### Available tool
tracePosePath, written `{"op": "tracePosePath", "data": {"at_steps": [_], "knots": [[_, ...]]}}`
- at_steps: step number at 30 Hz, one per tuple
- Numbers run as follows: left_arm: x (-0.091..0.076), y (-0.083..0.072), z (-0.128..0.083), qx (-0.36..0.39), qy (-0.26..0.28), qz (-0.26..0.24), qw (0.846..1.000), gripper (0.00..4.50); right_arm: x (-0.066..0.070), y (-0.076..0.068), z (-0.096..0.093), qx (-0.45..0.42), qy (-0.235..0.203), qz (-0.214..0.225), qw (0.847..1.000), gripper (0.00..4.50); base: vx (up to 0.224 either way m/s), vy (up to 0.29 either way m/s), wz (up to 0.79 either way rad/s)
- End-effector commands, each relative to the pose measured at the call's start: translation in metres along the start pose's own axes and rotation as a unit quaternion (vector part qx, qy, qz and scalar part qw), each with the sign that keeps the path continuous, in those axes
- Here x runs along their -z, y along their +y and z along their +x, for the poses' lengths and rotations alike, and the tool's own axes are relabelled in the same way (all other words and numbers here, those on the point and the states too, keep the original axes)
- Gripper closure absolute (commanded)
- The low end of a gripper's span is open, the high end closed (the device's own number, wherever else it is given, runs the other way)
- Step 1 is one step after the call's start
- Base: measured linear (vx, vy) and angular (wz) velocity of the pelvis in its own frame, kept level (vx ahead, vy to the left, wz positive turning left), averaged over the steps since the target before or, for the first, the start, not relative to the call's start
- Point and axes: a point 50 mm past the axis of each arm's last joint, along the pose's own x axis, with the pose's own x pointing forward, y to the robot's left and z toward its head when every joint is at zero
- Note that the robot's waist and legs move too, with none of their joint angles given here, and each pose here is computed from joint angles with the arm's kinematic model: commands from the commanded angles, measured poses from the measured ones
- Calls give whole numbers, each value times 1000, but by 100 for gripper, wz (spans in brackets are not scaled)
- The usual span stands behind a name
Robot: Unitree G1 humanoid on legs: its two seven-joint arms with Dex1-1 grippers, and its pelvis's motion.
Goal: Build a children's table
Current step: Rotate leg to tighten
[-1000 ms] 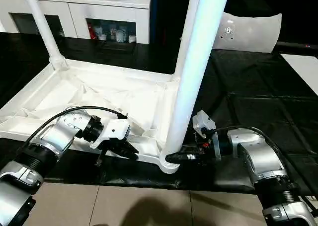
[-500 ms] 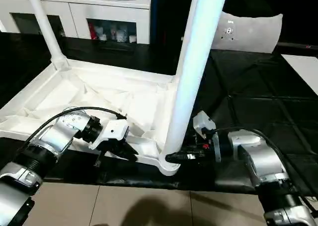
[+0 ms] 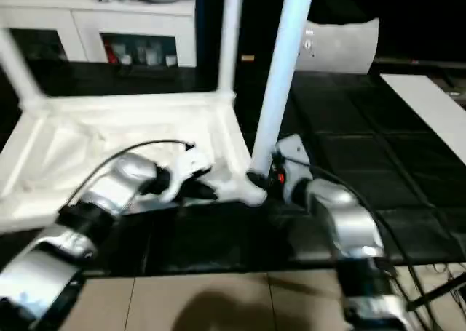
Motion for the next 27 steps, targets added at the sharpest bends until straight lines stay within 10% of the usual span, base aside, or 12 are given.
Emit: {"op": "tracePosePath", "data": {"at_steps": [1, 14, 27], "knots": [[-44, 5, 8, -72, -69, 23, 995, 450, -3, 39, 21, -36, 3, 12, 999, 255, 0, 0, 0], [-34, 8, -2, -64, -71, 48, 994, 450, -2, 25, 11, -22, -47, -24, 998, 121, 0, 0, 0], [1, -9, -26, 107, -49, 129, 985, 450, 3, -16, -32, -171, -34, -129, 976, 22, 0, 0, 0]]}}
